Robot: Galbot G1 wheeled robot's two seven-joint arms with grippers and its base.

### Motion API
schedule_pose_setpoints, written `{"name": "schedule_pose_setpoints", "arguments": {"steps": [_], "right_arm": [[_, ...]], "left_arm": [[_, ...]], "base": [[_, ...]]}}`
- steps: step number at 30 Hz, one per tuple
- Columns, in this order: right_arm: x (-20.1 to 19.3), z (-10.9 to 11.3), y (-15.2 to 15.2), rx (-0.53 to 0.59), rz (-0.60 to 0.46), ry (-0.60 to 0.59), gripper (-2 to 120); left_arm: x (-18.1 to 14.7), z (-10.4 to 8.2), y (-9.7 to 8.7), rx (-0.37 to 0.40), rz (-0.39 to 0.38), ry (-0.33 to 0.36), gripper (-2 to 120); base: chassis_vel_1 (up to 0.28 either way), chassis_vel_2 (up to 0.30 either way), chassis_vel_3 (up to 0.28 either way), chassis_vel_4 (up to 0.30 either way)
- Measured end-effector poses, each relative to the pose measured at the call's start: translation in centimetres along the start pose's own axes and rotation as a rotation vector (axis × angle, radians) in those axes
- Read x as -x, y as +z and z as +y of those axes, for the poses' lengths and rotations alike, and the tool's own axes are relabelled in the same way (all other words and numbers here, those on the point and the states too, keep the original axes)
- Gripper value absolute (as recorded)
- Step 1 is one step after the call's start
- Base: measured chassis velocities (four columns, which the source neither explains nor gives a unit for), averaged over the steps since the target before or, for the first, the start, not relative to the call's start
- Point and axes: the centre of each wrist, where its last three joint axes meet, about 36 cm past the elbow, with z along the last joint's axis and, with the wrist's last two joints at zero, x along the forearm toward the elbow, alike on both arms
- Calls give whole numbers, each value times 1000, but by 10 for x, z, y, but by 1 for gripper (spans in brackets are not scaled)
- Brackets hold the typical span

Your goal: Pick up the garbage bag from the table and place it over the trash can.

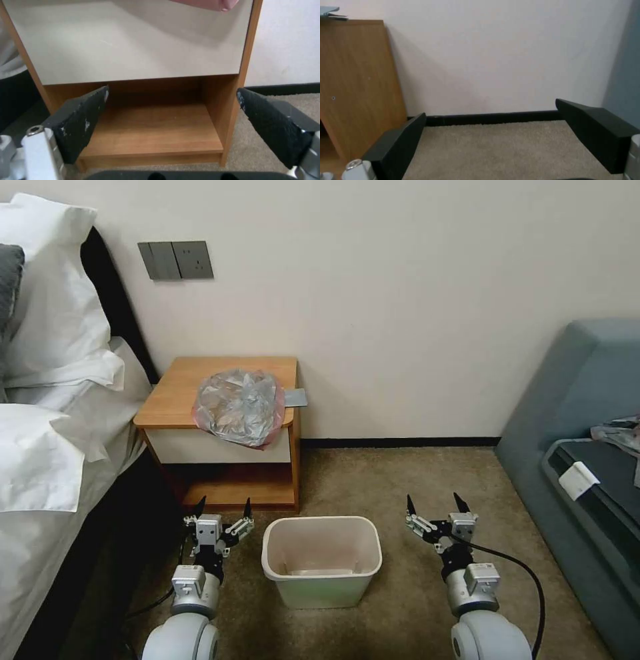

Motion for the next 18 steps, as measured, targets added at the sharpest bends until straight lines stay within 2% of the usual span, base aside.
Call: {"name": "schedule_pose_setpoints", "arguments": {"steps": [18], "right_arm": [[0, 0, 0, 0, 0, 0, 100]], "left_arm": [[0, 0, 0, 0, 0, 0, 100]], "base": [[0, 0, 0, 0]]}}
